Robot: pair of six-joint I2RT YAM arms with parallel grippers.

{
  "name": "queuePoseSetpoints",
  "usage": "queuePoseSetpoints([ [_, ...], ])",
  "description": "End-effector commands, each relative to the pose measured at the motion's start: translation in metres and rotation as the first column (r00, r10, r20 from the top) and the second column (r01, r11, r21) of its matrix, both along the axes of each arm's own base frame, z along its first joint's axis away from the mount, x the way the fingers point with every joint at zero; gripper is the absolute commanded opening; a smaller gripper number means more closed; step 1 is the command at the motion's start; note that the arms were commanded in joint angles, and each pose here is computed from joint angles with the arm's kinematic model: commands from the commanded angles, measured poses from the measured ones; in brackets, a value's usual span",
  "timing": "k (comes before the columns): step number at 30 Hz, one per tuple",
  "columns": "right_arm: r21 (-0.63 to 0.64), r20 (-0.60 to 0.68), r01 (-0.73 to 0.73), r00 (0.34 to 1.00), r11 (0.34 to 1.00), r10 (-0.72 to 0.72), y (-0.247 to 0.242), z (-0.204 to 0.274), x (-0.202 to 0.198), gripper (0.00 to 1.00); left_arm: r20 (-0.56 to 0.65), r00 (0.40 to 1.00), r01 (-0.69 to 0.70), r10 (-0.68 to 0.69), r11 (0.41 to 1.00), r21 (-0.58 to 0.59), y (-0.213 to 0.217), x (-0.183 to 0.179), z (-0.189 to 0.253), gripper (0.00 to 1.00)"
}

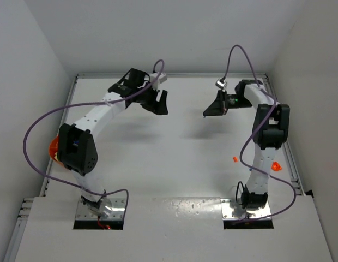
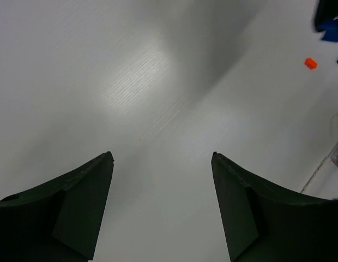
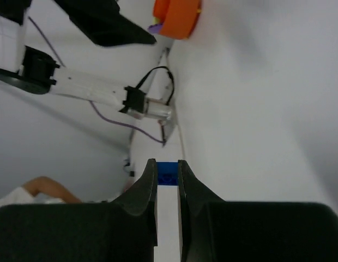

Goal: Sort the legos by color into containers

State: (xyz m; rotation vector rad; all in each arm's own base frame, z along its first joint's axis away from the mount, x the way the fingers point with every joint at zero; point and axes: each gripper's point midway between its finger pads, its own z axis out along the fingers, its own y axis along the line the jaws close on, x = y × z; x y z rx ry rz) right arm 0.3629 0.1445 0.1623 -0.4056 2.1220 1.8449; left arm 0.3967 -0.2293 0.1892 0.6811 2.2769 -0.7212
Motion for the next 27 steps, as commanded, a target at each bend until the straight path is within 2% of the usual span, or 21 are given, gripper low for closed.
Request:
queuePoseSetpoints([
  [1,0.072,-0.080,0.000,0.997,0.997,0.005,0.020,0.031,0.001,0.00,0.185,0.983,0.018,-0.008,0.998,-0.054,-0.031,0.012,0.039,0.78],
  [2,0.027,-0.130,0.008,0.991,1.000,-0.004,0.024,0.023,0.001,0.00,0.160,0.987,0.009,0.000,0.998,-0.056,-0.032,0.013,0.031,0.77],
  [3,-0.085,-0.174,0.062,0.982,0.994,-0.076,0.022,0.003,0.008,0.00,0.154,0.988,0.013,-0.002,0.997,-0.071,-0.036,0.016,0.031,0.77],
  [4,-0.098,-0.191,0.186,0.961,0.978,-0.202,0.016,0.010,0.038,0.00,0.145,0.989,0.007,0.004,0.997,-0.076,-0.038,0.018,0.030,0.75],
  [5,-0.096,-0.204,0.254,0.941,0.962,-0.269,0.013,0.014,0.026,0.00,0.129,0.991,-0.028,0.036,0.997,-0.069,-0.036,0.022,0.025,0.75],
  [7,-0.073,-0.177,0.363,0.912,0.929,-0.371,0.004,0.029,0.041,0.00,0.129,0.989,-0.056,0.069,0.993,-0.100,-0.040,0.021,0.020,0.75],
  [8,-0.111,-0.183,0.374,0.903,0.921,-0.389,0.002,0.023,0.045,0.00,0.182,0.979,-0.065,0.089,0.989,-0.131,-0.040,0.025,0.034,0.75],
  [10,-0.127,-0.167,0.402,0.893,0.907,-0.419,0.000,0.025,0.053,0.00,0.188,0.978,-0.063,0.086,0.990,-0.128,-0.048,0.018,0.025,0.75],
  [13,-0.137,-0.231,0.481,0.835,0.866,-0.500,-0.008,0.015,0.066,0.00,0.196,0.977,-0.058,0.084,0.989,-0.134,-0.057,0.017,0.028,0.74],
  [16,-0.148,-0.305,0.553,0.763,0.820,-0.570,-0.012,0.010,0.080,0.00,0.192,0.981,0.009,0.022,0.988,-0.156,-0.077,0.010,0.032,0.68],
  [17,-0.137,-0.302,0.560,0.762,0.817,-0.573,-0.008,0.011,0.084,0.00,0.183,0.983,0.049,-0.017,0.984,-0.172,-0.086,0.004,0.033,0.65],
  [20,-0.193,-0.352,0.565,0.723,0.802,-0.594,-0.007,-0.002,0.091,0.00,0.158,0.987,0.075,-0.041,0.974,-0.215,-0.100,0.002,0.040,0.63],
  [25,-0.202,-0.388,0.575,0.697,0.793,-0.604,-0.008,-0.005,0.101,0.00,0.153,0.976,0.192,-0.154,0.940,-0.281,-0.135,-0.007,0.048,0.58],
  [27,-0.215,-0.387,0.579,0.689,0.787,-0.613,-0.005,-0.005,0.103,0.00,0.119,0.983,0.168,-0.138,0.939,-0.300,-0.141,-0.001,0.044,0.58],
])
